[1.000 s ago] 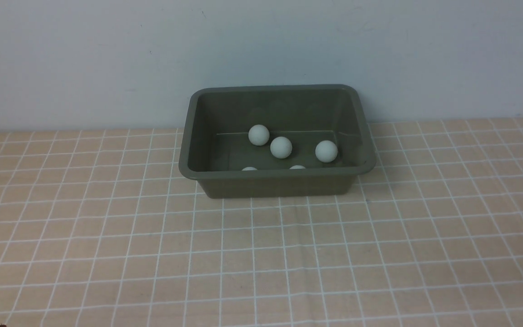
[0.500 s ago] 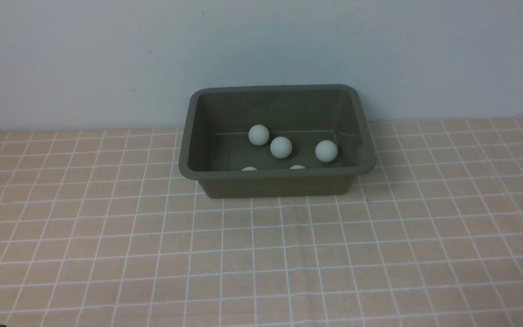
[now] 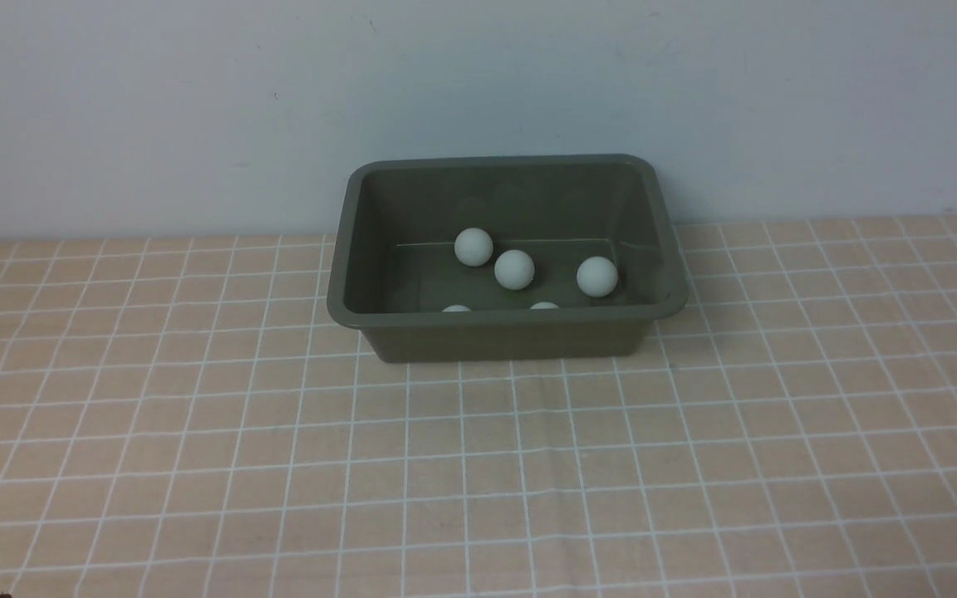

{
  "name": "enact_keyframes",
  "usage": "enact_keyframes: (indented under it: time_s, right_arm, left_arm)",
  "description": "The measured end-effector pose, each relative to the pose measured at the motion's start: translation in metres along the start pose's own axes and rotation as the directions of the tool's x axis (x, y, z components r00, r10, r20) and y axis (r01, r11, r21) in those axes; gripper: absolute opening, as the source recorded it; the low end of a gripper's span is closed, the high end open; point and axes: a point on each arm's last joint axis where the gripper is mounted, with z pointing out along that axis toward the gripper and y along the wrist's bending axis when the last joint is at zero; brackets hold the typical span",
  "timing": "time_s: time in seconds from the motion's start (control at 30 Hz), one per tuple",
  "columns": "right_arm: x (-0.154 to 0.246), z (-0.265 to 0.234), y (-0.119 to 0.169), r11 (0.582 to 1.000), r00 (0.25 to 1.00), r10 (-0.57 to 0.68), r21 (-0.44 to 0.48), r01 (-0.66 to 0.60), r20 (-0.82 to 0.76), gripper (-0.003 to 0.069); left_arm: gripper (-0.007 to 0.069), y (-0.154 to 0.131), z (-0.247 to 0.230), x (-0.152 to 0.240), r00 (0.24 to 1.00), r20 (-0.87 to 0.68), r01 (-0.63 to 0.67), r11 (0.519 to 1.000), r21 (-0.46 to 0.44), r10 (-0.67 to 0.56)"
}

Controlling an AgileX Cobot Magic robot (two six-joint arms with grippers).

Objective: Put the table tennis balls into the box on the light coffee tablecloth.

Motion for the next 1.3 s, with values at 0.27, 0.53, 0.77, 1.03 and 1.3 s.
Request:
enact_keyframes:
  time_s: [0.27, 0.53, 0.77, 1.03, 1.3]
  right_arm:
    - [-0.0003, 0.0001, 0.0004, 1.0, 1.0, 0.016, -0.004, -0.016, 0.006, 0.0428]
    - [-0.0005, 0.0002, 0.0002, 1.0, 1.0, 0.018, -0.003, -0.018, 0.012, 0.0428]
    - [-0.0005, 0.0002, 0.0002, 1.0, 1.0, 0.018, -0.003, -0.018, 0.012, 0.0428]
    - [-0.0005, 0.0002, 0.0002, 1.0, 1.0, 0.019, -0.003, -0.019, 0.012, 0.0428]
    - [-0.0005, 0.0002, 0.0002, 1.0, 1.0, 0.019, -0.003, -0.019, 0.012, 0.0428]
  left_arm:
    - [0.0162, 0.0, 0.0, 0.0, 1.0, 0.0, 0.0, 1.0, 0.0, 0.0]
    - [0.0162, 0.0, 0.0, 0.0, 1.0, 0.0, 0.0, 1.0, 0.0, 0.0]
    - [0.0162, 0.0, 0.0, 0.0, 1.0, 0.0, 0.0, 1.0, 0.0, 0.0]
    - [0.0162, 0.0, 0.0, 0.0, 1.0, 0.0, 0.0, 1.0, 0.0, 0.0]
    - [0.0162, 0.0, 0.0, 0.0, 1.0, 0.0, 0.0, 1.0, 0.0, 0.0]
